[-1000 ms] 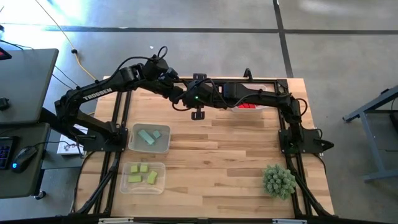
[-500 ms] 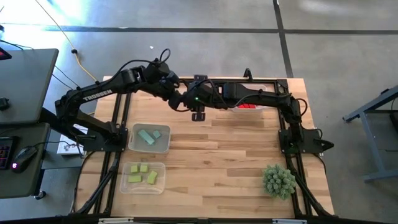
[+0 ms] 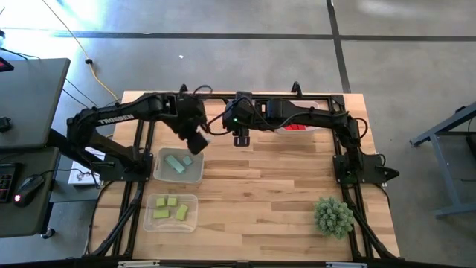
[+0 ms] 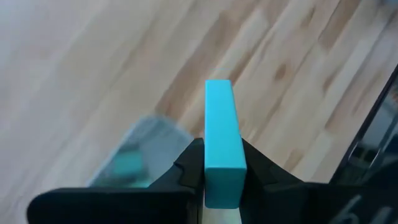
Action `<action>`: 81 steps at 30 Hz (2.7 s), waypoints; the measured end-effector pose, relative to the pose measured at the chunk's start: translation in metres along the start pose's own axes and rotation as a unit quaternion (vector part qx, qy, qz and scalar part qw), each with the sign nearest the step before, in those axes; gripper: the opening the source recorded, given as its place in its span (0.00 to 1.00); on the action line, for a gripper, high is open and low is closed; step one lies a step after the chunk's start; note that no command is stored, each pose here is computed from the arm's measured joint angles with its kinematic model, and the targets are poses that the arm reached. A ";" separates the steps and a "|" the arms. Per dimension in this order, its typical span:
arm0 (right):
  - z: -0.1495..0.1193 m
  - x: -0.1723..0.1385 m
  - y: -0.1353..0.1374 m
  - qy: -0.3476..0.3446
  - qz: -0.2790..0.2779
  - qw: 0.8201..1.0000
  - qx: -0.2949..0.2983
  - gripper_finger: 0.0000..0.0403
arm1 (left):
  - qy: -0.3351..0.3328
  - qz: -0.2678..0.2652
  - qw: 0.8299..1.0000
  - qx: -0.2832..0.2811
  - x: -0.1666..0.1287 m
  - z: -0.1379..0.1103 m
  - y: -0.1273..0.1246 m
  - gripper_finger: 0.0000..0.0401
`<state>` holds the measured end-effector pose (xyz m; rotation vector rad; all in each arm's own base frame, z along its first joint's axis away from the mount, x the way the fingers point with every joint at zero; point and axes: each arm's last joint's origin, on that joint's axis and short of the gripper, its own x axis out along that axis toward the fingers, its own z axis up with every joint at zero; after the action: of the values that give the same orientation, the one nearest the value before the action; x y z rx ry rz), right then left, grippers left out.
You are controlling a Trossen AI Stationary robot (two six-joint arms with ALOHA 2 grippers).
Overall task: Sort & place blocks by color
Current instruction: Put the blue block into the gray bin, then return to Home Position
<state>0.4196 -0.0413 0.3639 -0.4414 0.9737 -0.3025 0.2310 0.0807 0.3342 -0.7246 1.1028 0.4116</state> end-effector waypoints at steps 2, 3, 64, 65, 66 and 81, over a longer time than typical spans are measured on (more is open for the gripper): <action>0.000 0.000 0.000 0.000 0.001 1.000 0.000 0.53 | 0.028 0.008 1.000 0.008 0.001 -0.008 -0.003 0.09; 0.000 0.000 0.000 -0.001 0.002 1.000 0.000 0.53 | 0.040 0.013 0.999 0.011 0.001 -0.011 -0.005 0.10; -0.015 0.001 0.003 0.067 0.067 0.992 0.086 0.51 | -0.111 -0.111 0.973 0.170 0.010 -0.061 -0.037 0.38; -0.016 0.001 0.004 0.069 0.069 0.991 0.091 0.51 | -0.127 -0.118 0.969 0.178 0.005 -0.062 -0.037 0.38; -0.016 0.001 0.004 0.070 0.072 0.990 0.099 0.51 | -0.143 -0.123 0.964 0.187 -0.001 -0.063 -0.037 0.39; -0.012 0.001 0.007 0.059 0.127 0.965 0.221 0.51 | -0.328 -0.217 0.890 0.231 -0.001 -0.115 -0.001 0.39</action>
<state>0.4101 -0.0384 0.3543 0.1100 1.0327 -0.3047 0.1558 -0.0009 0.3054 -0.3375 0.3449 -0.0133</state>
